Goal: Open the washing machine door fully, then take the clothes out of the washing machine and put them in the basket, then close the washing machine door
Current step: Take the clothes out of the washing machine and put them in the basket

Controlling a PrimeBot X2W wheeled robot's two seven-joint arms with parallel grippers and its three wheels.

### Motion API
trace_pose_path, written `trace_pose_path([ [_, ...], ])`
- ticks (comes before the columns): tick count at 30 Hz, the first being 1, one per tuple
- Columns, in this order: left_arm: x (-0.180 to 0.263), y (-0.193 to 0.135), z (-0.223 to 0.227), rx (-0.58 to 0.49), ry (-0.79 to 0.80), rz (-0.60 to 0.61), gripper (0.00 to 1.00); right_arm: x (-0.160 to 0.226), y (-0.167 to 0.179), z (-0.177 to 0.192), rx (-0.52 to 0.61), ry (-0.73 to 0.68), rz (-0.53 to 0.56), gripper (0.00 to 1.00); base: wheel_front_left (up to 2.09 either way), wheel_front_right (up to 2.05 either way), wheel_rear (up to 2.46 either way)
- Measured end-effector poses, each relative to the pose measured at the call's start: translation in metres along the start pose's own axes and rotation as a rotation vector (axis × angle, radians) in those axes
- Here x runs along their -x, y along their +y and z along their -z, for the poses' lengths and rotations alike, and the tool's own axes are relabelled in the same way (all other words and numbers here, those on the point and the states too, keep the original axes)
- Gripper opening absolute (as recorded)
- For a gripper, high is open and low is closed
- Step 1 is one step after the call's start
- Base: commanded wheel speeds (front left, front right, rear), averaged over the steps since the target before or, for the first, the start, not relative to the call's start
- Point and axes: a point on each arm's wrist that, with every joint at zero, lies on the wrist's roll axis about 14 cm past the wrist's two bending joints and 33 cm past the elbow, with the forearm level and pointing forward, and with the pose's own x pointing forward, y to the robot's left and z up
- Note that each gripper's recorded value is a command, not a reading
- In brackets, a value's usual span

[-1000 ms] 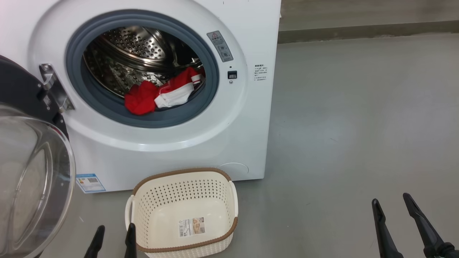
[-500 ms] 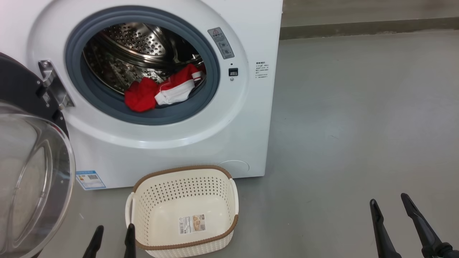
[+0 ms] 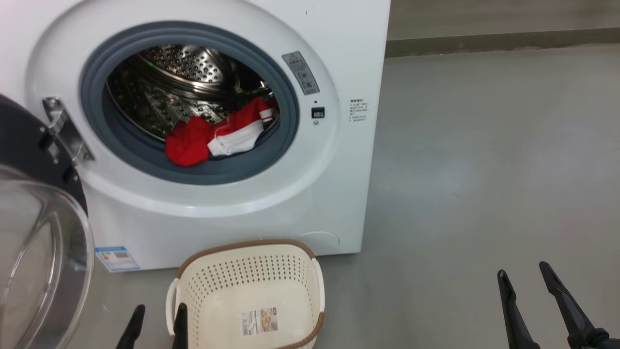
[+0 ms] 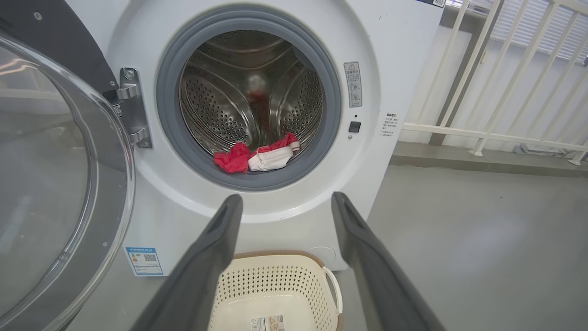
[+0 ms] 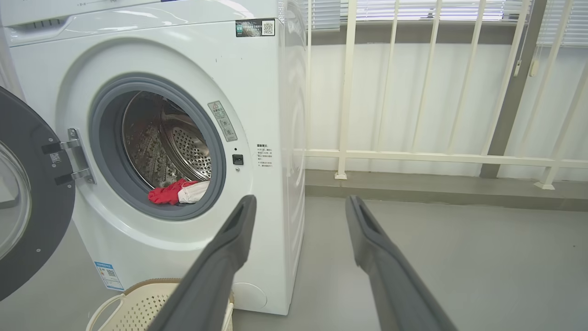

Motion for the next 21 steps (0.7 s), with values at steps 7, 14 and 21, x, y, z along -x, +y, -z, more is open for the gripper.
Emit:
trace_pose_path([
  [7,-0.0006,-0.0008,-0.0018,0.0,-0.005,0.004,1.0,-0.0005,0.001,0.001,-0.001,0.003,-0.003,1.0,1.28,-1.28,0.0],
  [14,-0.0008,-0.0046,-0.002,-0.007,-0.007,0.019,1.0,-0.001,0.0012,0.0019,-0.002,0.006,-0.003,1.0,0.34,-0.34,0.0],
  [21,-0.0007,-0.0056,0.0,-0.012,-0.001,0.021,1.0,-0.0019,0.0017,0.0033,-0.002,0.011,-0.005,1.0,0.0,0.0,0.0],
])
